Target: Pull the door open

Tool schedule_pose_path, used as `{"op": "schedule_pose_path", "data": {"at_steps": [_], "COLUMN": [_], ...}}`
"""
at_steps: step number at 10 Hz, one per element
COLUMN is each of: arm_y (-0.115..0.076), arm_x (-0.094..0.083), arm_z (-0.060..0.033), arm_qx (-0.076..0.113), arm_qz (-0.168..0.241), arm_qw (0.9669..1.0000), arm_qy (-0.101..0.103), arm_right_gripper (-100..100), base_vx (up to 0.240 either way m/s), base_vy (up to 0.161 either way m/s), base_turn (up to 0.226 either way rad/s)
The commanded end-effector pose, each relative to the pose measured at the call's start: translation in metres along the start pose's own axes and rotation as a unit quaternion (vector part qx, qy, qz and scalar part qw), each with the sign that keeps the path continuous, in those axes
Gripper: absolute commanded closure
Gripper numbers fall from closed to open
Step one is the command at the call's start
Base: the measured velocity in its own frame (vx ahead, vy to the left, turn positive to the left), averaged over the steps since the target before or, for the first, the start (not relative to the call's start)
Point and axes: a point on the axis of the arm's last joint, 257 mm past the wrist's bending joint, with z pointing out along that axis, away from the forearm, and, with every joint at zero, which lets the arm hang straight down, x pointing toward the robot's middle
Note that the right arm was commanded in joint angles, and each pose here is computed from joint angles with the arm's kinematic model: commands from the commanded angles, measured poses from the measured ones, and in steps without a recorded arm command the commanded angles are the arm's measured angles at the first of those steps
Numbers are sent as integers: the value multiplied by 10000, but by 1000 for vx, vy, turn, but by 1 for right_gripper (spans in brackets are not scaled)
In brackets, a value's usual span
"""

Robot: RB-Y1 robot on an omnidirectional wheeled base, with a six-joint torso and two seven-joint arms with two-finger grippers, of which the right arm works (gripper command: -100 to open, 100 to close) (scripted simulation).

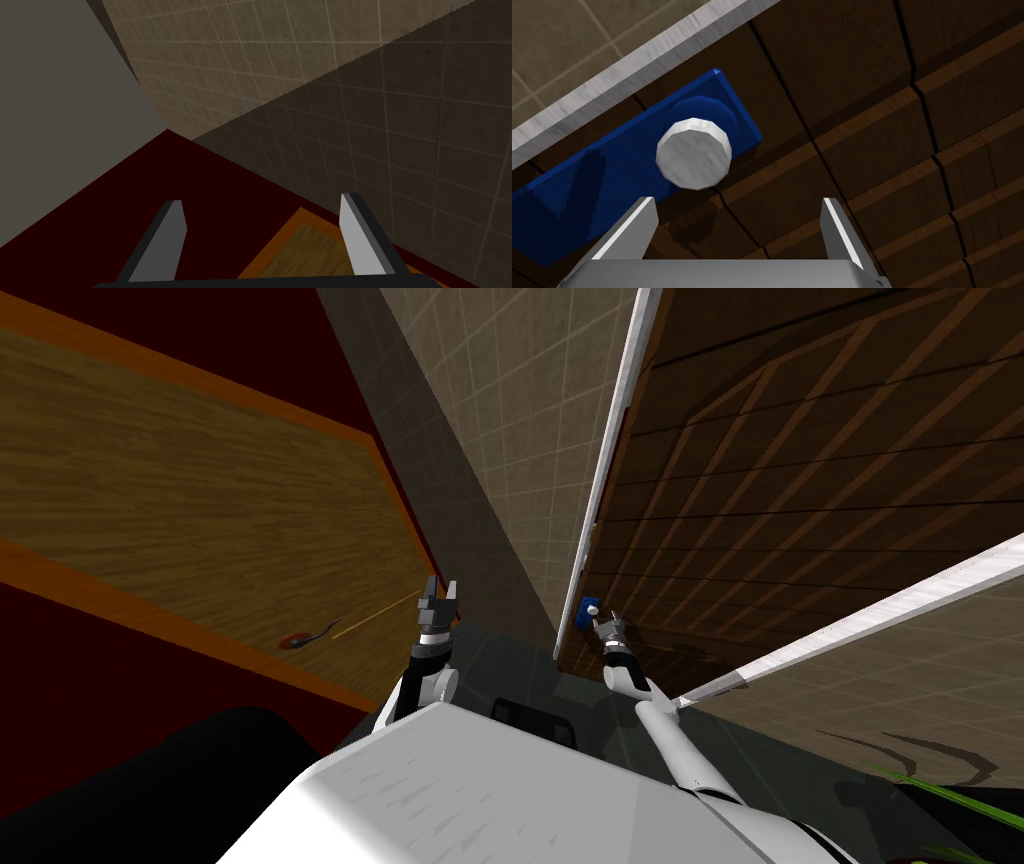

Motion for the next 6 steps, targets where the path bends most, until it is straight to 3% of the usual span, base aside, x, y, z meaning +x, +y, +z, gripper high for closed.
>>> {"op": "schedule_pose_path", "data": {"at_steps": [1,3,4,5,6], "arm_y": [-16,-88,-88,-124,-124], "arm_x": [18,90,90,127,127], "arm_z": [18,60,60,79,79], "arm_qx": [4,3,2,3,2], "arm_qz": [284,958,1038,1380,1407], "arm_qw": [9996,9953,9945,9903,9899], "arm_qy": [-32,-126,-126,-171,-171], "arm_right_gripper": [-100,-100,-100,-100,-100], "base_vx": [-60,-73,-69,-66,-50], "base_vy": [-43,-61,-56,-41,-27], "base_turn": [33,64,38,57,31]}}
